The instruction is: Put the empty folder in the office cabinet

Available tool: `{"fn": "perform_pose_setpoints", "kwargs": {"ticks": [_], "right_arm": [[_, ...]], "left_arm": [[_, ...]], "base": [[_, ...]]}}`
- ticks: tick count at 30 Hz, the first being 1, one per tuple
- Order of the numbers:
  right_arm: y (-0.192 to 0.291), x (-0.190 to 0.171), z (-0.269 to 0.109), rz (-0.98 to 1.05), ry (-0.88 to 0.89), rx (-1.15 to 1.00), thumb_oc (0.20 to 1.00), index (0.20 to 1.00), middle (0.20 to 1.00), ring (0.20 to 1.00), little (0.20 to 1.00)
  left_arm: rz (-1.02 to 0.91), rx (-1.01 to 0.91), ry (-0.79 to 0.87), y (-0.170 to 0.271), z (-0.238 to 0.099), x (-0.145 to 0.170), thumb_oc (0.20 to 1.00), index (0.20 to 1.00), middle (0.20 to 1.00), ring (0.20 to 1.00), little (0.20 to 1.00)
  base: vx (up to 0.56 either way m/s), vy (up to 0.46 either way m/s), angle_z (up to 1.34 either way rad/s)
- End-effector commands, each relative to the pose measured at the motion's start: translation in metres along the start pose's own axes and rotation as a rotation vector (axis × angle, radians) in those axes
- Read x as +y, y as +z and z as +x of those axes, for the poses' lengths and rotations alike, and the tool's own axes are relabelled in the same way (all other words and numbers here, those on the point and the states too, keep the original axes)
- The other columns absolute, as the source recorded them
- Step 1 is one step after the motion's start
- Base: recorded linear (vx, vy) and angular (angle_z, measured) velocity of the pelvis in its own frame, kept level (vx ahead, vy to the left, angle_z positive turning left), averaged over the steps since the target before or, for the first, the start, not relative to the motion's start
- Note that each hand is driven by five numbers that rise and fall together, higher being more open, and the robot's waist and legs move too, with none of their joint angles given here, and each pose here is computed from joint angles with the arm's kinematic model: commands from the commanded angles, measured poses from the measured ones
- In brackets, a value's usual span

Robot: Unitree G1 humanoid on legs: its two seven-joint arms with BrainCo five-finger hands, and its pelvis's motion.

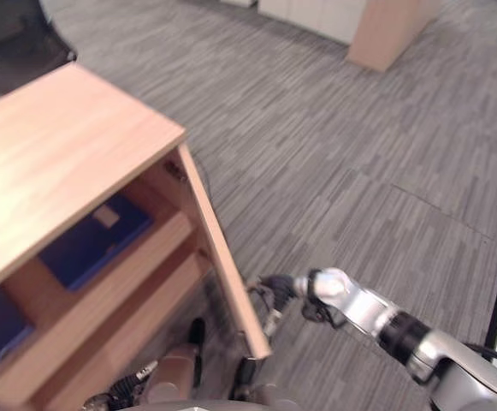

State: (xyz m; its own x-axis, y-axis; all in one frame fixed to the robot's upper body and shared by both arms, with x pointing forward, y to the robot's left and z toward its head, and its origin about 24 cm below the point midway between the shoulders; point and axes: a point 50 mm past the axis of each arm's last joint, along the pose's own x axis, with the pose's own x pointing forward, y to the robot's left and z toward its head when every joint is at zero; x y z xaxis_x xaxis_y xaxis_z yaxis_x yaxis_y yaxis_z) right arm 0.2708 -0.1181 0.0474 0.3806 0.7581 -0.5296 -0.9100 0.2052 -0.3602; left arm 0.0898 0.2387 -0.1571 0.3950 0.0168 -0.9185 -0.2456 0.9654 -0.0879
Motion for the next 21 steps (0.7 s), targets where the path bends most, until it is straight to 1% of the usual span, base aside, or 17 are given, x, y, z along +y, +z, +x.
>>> {"fn": "perform_pose_setpoints", "kwargs": {"ticks": [1,7,11,15,21], "right_arm": [[0.048,0.002,0.011,0.003,0.009,-0.298,1.0,1.0,1.0,1.0,1.0],[0.031,0.001,0.003,0.025,-0.031,-0.245,1.0,1.0,1.0,1.0,1.0],[0.007,0.002,-0.008,0.087,-0.083,-0.171,1.0,1.0,1.0,1.0,1.0],[-0.002,0.01,-0.007,0.102,-0.076,-0.142,1.0,1.0,1.0,1.0,1.0],[-0.005,0.016,-0.001,0.106,-0.063,-0.133,1.0,1.0,1.0,1.0,1.0]], "left_arm": [[-0.009,0.016,0.011,-0.01,-0.002,0.001,1.0,1.0,1.0,1.0,1.0],[-0.005,0.024,0.027,-0.01,-0.001,0.0,1.0,1.0,1.0,1.0,1.0],[0.031,0.015,-0.035,-0.008,0.001,-0.014,1.0,1.0,1.0,1.0,1.0],[0.059,0.014,-0.087,-0.015,-0.001,-0.02,1.0,1.0,1.0,1.0,1.0],[0.065,0.003,-0.089,-0.019,-0.005,-0.014,1.0,1.0,1.0,1.0,1.0]], "base": [[0.05,-0.013,0.89],[0.01,0.055,1.05],[0.04,0.224,0.91],[-0.03,0.266,0.54],[-0.07,0.206,0.38]]}}
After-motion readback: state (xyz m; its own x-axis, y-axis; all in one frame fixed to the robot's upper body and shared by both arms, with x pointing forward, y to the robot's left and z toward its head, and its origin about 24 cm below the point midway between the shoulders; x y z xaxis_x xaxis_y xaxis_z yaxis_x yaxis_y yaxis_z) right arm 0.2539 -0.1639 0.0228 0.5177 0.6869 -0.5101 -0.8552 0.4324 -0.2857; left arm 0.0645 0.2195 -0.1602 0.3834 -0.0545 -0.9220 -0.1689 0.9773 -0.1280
